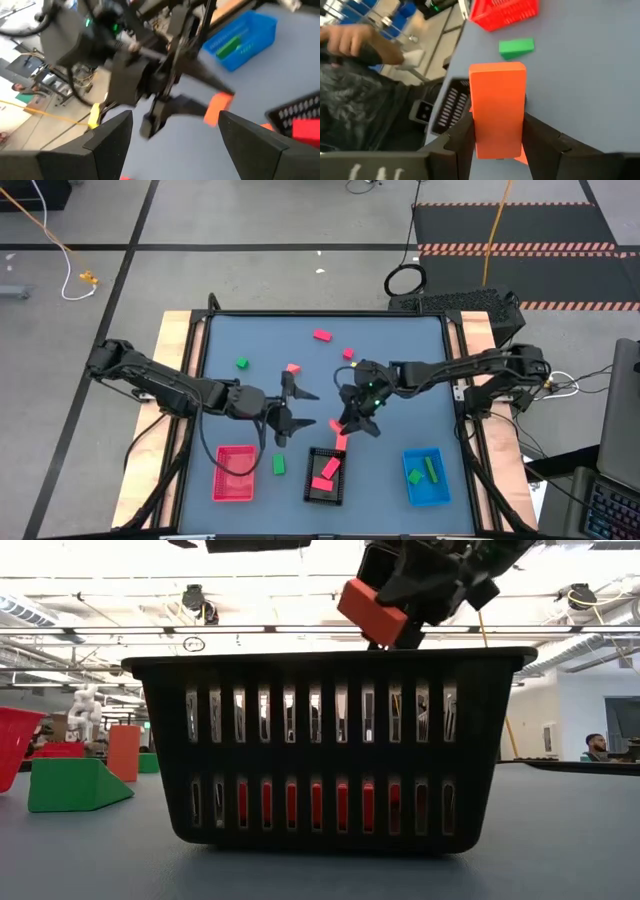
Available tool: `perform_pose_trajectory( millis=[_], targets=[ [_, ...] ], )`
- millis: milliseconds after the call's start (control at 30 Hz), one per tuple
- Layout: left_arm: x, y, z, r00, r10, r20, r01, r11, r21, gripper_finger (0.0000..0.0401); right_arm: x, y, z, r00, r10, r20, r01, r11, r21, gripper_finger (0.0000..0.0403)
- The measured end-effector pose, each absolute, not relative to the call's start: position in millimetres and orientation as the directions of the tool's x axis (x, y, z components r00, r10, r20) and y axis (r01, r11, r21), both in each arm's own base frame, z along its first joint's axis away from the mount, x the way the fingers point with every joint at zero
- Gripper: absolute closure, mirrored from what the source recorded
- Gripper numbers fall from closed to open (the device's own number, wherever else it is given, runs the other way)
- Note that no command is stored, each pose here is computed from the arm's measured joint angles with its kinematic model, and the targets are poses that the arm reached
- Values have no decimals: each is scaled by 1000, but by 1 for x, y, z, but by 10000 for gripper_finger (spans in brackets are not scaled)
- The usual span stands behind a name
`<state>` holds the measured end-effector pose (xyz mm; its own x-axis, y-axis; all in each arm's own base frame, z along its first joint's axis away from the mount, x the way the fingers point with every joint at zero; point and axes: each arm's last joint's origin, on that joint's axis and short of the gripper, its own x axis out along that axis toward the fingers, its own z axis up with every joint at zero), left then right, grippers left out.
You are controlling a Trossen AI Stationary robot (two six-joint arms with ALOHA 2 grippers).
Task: Sort & place blocks by color
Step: Put the orange block into the red bin
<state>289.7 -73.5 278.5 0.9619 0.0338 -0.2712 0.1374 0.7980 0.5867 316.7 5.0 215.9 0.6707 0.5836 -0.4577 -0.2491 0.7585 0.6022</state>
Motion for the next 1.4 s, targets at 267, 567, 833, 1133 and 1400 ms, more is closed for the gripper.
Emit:
perform_pose_trajectory(
  millis=[267,567,833,1133,1400],
  targets=[
    [290,-77,282,968,-67,-241,190,826,531,107,323,-25,235,725,639,-258,-342,658,670,283],
    [300,-69,269,958,-34,-284,183,837,515,107,323,-25,239,710,669,-221,-372,623,688,283],
    [303,-60,273,961,-115,-252,219,872,439,108,327,-16,236,696,684,-216,-395,617,681,283],
    [319,-60,256,936,-176,-305,292,873,390,108,349,-18,218,669,713,-209,-393,579,714,283],
    [325,-51,248,916,-194,-350,316,888,335,118,358,-18,214,637,744,-203,-414,552,724,278]
  ],
)
